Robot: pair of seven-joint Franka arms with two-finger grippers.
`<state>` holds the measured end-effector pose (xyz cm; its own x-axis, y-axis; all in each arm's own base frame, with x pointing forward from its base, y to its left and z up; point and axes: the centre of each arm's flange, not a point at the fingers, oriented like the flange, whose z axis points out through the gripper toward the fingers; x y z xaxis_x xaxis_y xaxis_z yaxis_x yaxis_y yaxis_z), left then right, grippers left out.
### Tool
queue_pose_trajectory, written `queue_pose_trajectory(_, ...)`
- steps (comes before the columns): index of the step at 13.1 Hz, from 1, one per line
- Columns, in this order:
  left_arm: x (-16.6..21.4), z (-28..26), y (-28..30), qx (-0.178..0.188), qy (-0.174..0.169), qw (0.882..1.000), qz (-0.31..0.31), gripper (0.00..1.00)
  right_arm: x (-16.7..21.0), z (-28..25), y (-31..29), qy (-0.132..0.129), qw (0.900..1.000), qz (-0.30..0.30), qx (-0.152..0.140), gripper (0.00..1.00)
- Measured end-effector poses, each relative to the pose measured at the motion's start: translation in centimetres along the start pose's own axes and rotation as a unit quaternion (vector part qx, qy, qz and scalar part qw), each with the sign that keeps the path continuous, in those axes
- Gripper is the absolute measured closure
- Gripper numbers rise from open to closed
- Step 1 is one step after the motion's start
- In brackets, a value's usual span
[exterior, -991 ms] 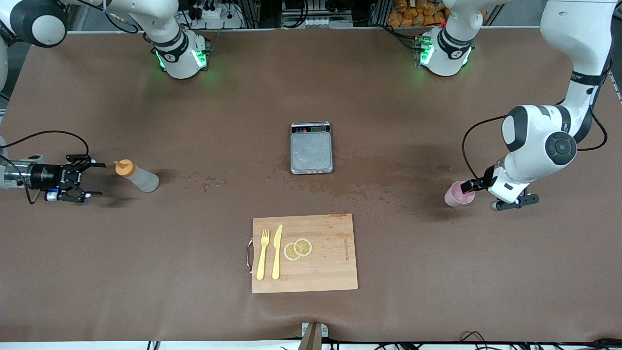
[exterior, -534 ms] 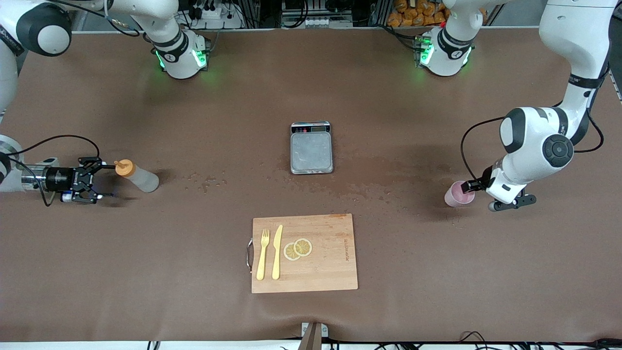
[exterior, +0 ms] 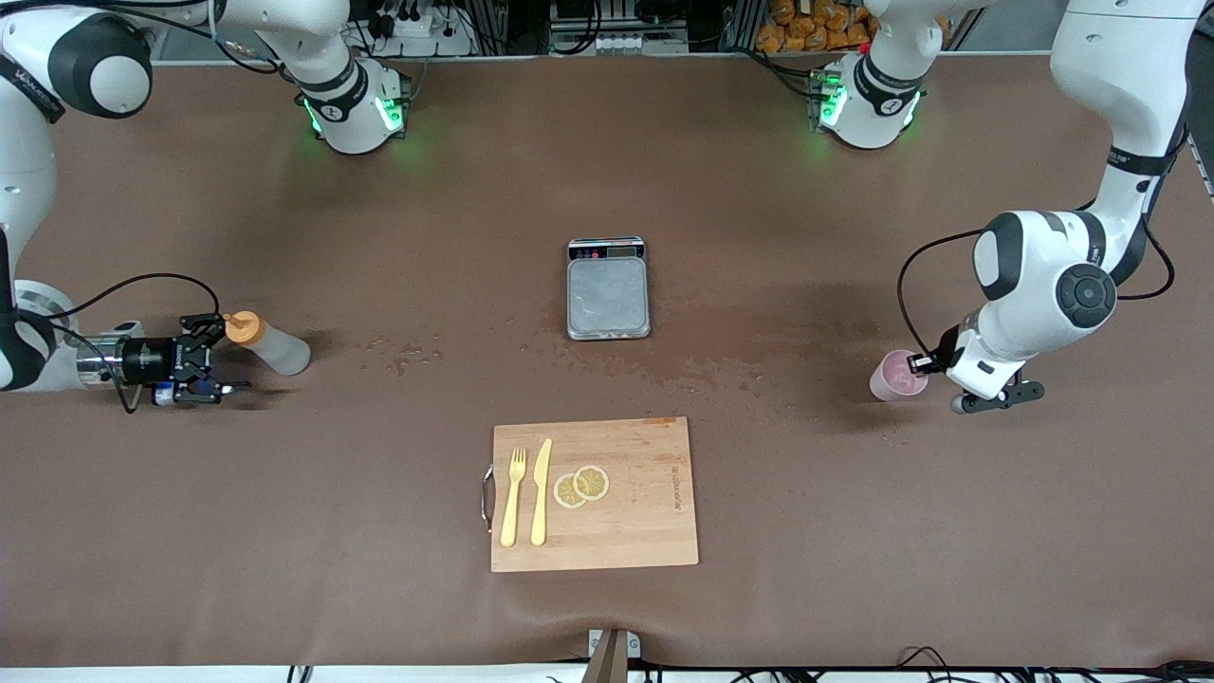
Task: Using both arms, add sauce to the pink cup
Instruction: 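Grasp the pink cup with the left gripper while the right gripper grasps the bottle, then carry the pink cup with the left gripper onto the silver scale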
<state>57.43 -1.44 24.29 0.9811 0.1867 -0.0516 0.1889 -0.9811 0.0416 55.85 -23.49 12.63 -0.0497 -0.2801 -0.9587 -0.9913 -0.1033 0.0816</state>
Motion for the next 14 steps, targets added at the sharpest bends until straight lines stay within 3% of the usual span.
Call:
queue_pose_trajectory(6, 0.8, -1.8, 1.3, -0.006, 0.019, 1.000, 0.009, 0.97, 1.8, 1.3, 0.3, -0.010, 0.999, -0.037, -0.007, 0.00)
queue_pose_trajectory(10, 0.7, -5.6, 6.5, -0.014, 0.008, 1.000, 0.016, 0.97, 2.0, 1.8, 0.3, -0.016, 0.999, -0.039, -0.012, 0.00)
queue_pose_trajectory(14, -0.7, -7.6, 12.4, -0.027, 0.001, 0.999, -0.026, 0.97, 1.7, 2.4, 0.1, -0.022, 0.999, -0.040, -0.021, 0.02)
